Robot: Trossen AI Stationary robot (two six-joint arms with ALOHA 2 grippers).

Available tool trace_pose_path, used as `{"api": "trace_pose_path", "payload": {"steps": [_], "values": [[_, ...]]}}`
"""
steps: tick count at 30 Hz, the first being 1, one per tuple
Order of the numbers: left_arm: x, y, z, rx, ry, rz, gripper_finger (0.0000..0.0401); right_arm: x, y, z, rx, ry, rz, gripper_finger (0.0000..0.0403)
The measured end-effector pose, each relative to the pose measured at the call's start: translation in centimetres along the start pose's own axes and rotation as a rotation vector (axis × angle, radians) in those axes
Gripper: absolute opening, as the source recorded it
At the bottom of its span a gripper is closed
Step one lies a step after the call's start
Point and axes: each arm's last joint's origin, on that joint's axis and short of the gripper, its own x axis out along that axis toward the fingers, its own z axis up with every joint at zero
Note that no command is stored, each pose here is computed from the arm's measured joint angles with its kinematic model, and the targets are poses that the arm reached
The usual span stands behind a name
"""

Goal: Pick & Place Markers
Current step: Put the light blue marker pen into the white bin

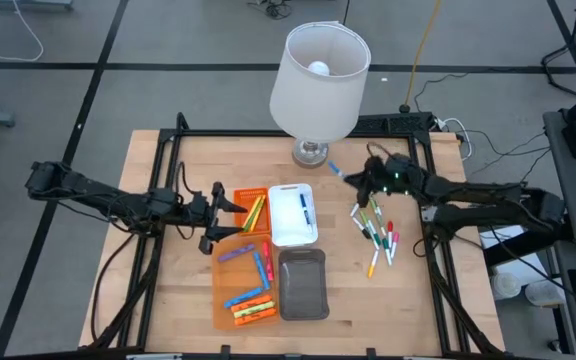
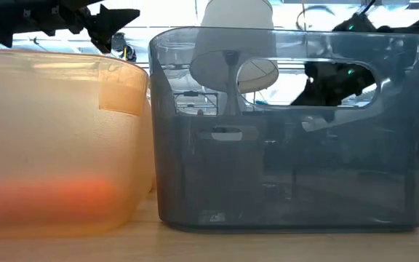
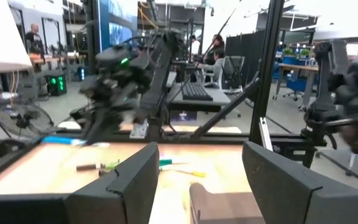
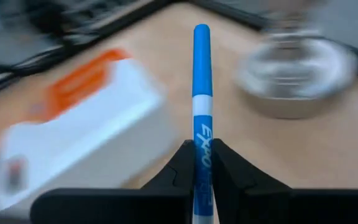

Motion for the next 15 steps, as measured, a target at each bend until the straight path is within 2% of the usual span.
{"api": "trace_pose_path", "payload": {"steps": [2,5,9,12,15], "values": [[0.3,0.0,-0.5,-0.001,0.022,0.001,0.0237,0.1,1.9,-0.8,-0.023,-0.023,0.11,0.0018],[0.9,0.0,-1.1,0.0,0.032,0.002,0.0237,-0.4,5.1,-1.8,-0.067,-0.147,0.272,0.0018],[1.8,0.0,-1.7,-0.004,0.004,0.0,0.0237,-2.1,8.9,-3.0,-0.141,-0.34,0.4,0.0018],[2.5,0.0,-2.2,-0.001,-0.028,-0.002,0.0237,-3.1,11.6,-3.8,-0.215,-0.419,0.423,0.0018],[3.9,-0.1,-2.8,0.047,-0.014,-0.004,0.0237,-3.5,13.9,-4.2,-0.312,-0.449,0.374,0.0018]]}}
